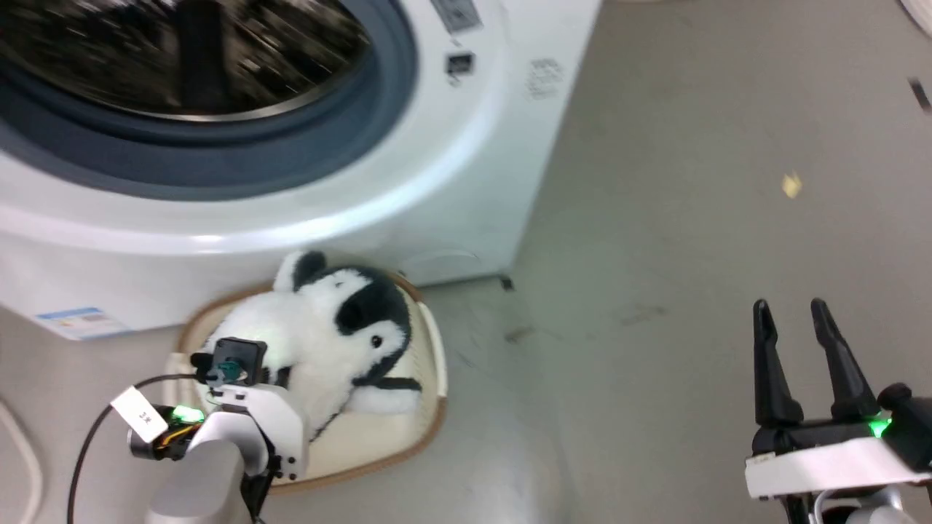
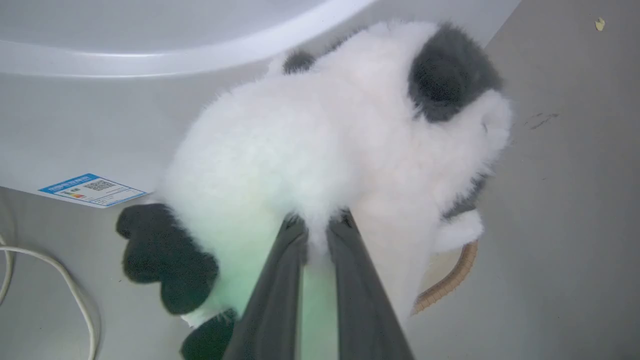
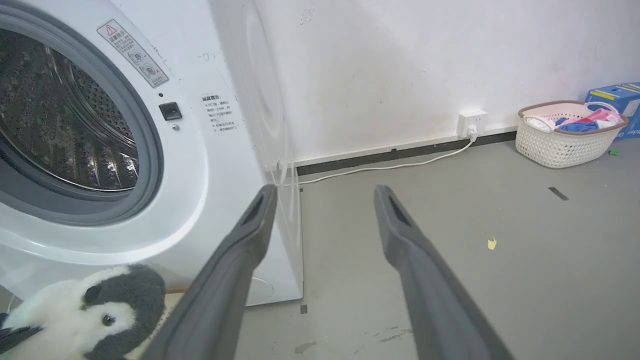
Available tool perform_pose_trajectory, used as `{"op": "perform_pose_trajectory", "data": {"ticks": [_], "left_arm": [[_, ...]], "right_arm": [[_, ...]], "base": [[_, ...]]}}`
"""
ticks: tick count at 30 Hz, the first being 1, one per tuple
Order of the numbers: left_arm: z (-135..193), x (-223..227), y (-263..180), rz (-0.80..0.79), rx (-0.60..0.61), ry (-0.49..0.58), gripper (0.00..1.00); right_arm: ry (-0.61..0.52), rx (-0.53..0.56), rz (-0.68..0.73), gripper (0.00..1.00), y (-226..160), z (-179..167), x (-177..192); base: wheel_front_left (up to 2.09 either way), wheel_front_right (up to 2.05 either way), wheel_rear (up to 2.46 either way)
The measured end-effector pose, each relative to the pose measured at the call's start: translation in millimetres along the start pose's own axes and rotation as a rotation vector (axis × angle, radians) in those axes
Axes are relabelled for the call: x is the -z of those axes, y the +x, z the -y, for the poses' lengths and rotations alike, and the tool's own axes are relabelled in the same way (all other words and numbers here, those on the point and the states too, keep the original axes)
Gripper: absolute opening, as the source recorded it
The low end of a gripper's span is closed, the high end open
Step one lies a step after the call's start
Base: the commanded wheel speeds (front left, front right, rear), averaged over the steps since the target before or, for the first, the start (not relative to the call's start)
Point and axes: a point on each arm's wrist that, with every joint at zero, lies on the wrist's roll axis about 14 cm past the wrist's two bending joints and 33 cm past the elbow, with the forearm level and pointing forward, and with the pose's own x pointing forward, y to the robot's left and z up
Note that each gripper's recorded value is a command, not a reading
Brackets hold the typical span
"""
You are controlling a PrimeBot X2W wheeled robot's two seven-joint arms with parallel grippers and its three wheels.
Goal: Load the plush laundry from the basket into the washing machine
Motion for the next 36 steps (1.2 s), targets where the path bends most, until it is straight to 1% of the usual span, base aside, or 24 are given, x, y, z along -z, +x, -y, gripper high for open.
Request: {"op": "perform_pose_trajectory", "data": {"ticks": [3,5,10,15,19,23,29,33,36], "left_arm": [[-3.4,-18.3,-18.3,0.077,-0.015,-0.010,0.00],[-4.6,-30.9,-29.9,0.132,-0.022,-0.036,0.00],[-13.0,-87.5,-59.8,0.363,-0.056,-0.063,0.00],[-10.1,-139.4,-82.1,0.571,-0.051,-0.038,0.00],[-12.8,-164.2,-85.0,0.661,-0.047,-0.017,0.00],[-19.9,-178.5,-68.3,0.691,-0.043,-0.013,0.00],[-40.7,-235.5,-28.0,0.744,-0.043,0.029,0.00],[-53.0,-266.9,9.8,0.709,-0.039,0.100,0.00],[-61.9,-280.7,41.7,0.667,-0.042,0.125,0.00]], "right_arm": [[0.013,-0.035,0.027,1.00,-1.5,-10.7,-7.8],[0.024,-0.052,0.045,1.00,-2.5,-15.8,-13.1],[0.042,-0.090,0.068,1.00,-3.3,-28.2,-19.8],[0.039,-0.094,0.062,1.00,-1.0,-29.7,-17.5],[0.033,-0.086,0.033,1.00,2.4,-28.1,-8.0],[0.033,-0.076,0.004,1.00,11.3,-26.5,3.3],[0.044,-0.034,-0.048,1.00,24.6,-16.0,23.9],[0.049,-0.008,-0.088,1.00,34.3,-9.4,40.9],[0.053,0.012,-0.120,1.00,39.9,-4.2,54.1]], "base": [[0.00,0.00,0.00],[0.00,0.00,0.00],[0.00,0.00,0.00],[0.00,0.00,0.00],[0.00,0.00,0.00],[0.00,0.00,0.00],[0.00,0.00,0.00],[0.00,0.00,0.00],[0.00,0.00,0.00]]}}
